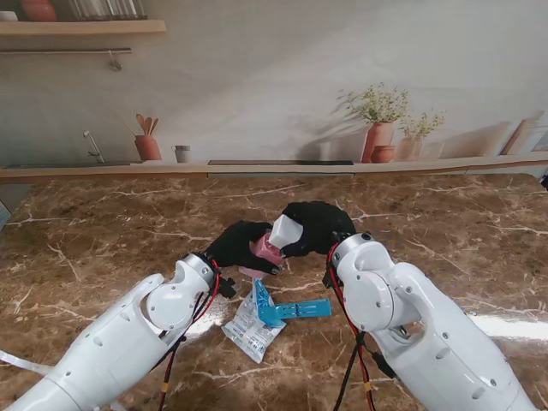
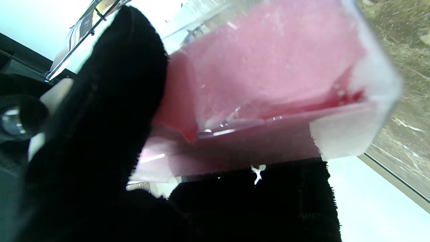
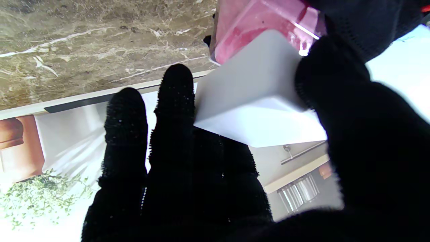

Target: Fill the seasoning bottle

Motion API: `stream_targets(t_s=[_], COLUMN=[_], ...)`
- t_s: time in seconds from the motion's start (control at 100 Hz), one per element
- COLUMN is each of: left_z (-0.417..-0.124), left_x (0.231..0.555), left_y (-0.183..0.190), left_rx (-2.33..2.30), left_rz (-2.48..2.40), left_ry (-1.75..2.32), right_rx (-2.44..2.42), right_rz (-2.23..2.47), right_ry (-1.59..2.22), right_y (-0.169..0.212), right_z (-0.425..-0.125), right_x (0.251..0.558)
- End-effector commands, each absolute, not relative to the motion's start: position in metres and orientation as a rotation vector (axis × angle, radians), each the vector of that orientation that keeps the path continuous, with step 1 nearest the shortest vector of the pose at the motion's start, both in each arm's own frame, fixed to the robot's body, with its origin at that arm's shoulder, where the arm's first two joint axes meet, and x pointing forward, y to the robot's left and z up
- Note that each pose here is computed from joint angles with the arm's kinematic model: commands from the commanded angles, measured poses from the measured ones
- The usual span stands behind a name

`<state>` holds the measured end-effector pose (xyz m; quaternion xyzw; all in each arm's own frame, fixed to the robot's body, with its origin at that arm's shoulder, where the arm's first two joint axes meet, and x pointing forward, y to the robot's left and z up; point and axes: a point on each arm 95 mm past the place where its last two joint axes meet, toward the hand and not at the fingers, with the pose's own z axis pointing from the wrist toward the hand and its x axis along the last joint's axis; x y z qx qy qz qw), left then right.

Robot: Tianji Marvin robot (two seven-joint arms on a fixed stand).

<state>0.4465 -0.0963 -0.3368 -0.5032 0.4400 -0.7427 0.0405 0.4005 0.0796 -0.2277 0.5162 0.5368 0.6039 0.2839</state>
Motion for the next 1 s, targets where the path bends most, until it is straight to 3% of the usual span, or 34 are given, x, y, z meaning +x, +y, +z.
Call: stream_targets(t_s=[0.0, 0.99], left_z=[-0.328, -0.321], left_x=[0.447, 0.445], left_y=[-0.103, -0.109], left_rx=[-1.516, -1.515], left_rz=[-2.316, -2.333], left_ry=[1.335, 1.329], right_rx=[1.429, 1.305], right_rz=[1.581, 1.578], right_ry=[1.448, 1.544], right_y=[0.077, 0.088], right_z=[-0.240, -0.233], right_x=[0.400, 0.398])
